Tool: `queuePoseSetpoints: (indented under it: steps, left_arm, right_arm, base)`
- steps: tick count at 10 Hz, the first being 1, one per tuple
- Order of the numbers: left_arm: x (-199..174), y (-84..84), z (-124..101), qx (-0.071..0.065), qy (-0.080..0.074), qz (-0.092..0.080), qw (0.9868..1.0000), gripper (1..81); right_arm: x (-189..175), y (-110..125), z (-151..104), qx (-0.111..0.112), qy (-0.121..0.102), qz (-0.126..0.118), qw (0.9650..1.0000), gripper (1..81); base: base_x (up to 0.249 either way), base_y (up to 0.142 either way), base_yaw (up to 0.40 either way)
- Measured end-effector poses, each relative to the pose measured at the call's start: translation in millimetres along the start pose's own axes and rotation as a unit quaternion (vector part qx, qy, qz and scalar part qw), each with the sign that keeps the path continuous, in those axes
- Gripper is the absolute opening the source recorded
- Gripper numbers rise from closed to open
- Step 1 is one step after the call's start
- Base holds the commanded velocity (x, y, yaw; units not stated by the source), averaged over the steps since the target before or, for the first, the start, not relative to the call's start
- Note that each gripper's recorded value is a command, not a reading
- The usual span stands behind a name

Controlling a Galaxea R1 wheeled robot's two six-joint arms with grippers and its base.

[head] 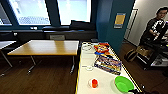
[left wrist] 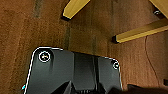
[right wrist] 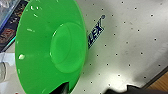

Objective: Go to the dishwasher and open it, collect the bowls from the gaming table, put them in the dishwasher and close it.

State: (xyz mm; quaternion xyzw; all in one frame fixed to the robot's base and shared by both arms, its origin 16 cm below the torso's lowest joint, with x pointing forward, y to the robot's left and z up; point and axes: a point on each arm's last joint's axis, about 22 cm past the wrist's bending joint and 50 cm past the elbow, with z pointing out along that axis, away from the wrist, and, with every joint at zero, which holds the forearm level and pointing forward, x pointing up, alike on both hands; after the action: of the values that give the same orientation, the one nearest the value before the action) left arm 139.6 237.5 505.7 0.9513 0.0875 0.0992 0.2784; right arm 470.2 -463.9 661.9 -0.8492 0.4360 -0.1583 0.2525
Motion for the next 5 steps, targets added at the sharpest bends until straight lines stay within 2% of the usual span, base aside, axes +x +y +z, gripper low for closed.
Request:
queuePoseSetpoints:
  steps: [2, 4, 5]
  left_arm:
    - [-0.8, 0.3, 2.1, 0.001, 0.0, 0.0, 1.0, 81.1]
    - [-2.8, -5.4, 2.3, 0.008, -0.006, 0.001, 1.0, 81.1]
    - [-3.0, -5.6, 2.2, 0.008, -0.006, 0.001, 1.0, 81.1]
  right_arm:
    - [-2.2, 5.9, 1.1, -0.003, 0.001, 0.002, 1.0, 81.1]
    - [-7.2, 16.1, 2.1, -0.009, 0.0, 0.005, 0.9999, 81.1]
    - [-7.0, 16.0, 2.4, -0.008, 0.002, -0.001, 1.0, 1.0]
  base:
    - [0.0, 0.0, 0.0]
    - [0.0, 0.0, 0.0]
    - [0.0, 0.0, 0.0]
